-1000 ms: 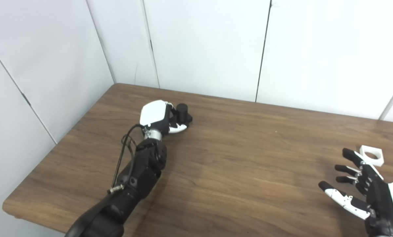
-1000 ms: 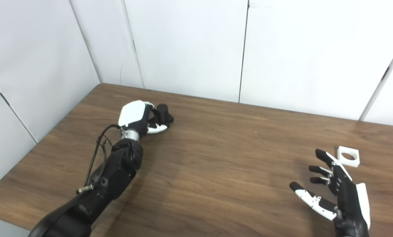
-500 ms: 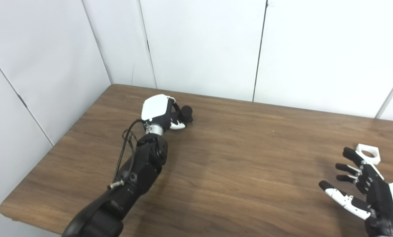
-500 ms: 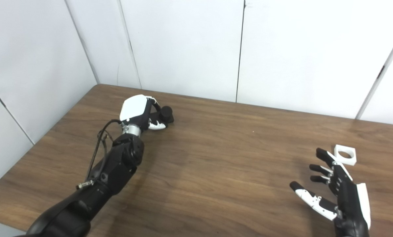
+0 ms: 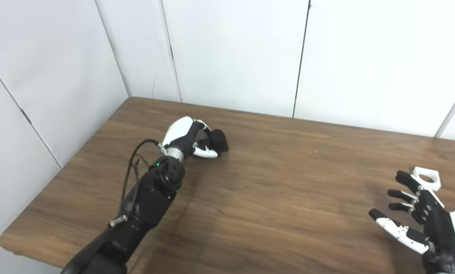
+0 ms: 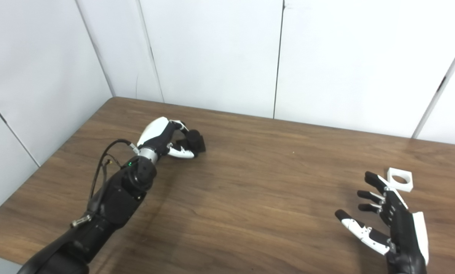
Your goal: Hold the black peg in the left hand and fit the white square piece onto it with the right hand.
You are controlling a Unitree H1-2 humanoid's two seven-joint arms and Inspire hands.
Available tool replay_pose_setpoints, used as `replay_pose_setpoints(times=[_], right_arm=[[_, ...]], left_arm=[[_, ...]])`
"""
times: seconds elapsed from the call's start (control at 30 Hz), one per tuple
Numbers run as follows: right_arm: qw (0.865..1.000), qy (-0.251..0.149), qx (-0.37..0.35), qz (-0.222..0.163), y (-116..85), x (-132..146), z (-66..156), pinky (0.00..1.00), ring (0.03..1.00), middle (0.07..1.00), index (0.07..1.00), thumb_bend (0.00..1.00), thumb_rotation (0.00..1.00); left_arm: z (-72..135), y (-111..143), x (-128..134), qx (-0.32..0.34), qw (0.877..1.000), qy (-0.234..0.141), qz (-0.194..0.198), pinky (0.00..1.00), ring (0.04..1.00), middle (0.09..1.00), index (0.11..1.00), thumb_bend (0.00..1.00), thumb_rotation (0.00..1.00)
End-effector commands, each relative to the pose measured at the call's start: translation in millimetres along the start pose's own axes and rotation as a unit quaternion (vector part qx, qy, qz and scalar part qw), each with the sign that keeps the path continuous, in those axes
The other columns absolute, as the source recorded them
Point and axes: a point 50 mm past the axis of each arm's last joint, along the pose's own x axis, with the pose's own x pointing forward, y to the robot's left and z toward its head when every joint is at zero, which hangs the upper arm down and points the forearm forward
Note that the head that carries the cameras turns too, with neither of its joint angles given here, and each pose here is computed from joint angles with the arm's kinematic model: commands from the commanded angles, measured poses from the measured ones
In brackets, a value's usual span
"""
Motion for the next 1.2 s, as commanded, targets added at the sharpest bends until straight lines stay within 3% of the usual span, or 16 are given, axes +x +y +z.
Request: replay_pose_setpoints(times=[0.0,0.2,0.47,0.73,0.9,1.17], right_arm=[[0.999,-0.046,0.005,-0.006,1,9,15,0.61,0.719,0.835,0.813,0.59,0.00],[0.999,-0.048,-0.002,-0.006,2,9,13,0.61,0.721,0.835,0.815,0.60,0.00],[0.999,-0.051,-0.013,-0.008,4,10,7,0.61,0.728,0.841,0.817,0.61,0.02],[0.998,-0.060,-0.011,-0.012,7,11,5,0.60,0.728,0.842,0.813,0.62,0.08],[0.998,-0.065,-0.002,-0.017,8,13,5,0.59,0.726,0.844,0.809,0.64,0.14],[0.997,-0.071,-0.007,-0.017,10,16,8,0.57,0.727,0.850,0.811,0.64,0.19]], left_arm=[[15,8,1,-0.033,0.998,-0.037,-0.031,0.83,0.905,0.868,0.484,0.51,0.08],[29,15,-3,-0.086,0.992,-0.065,-0.068,0.96,0.942,0.864,0.484,0.52,0.08],[43,4,-11,-0.083,0.982,-0.103,-0.137,0.98,0.954,0.876,0.486,0.52,0.08],[62,-18,-21,-0.048,0.968,-0.150,-0.194,0.98,0.965,0.892,0.487,0.52,0.07],[72,-35,-30,0.006,0.955,-0.186,-0.229,0.90,0.967,0.895,0.489,0.52,0.07],[81,-65,-45,0.056,0.936,-0.223,-0.268,0.92,0.976,0.899,0.487,0.52,0.08]])
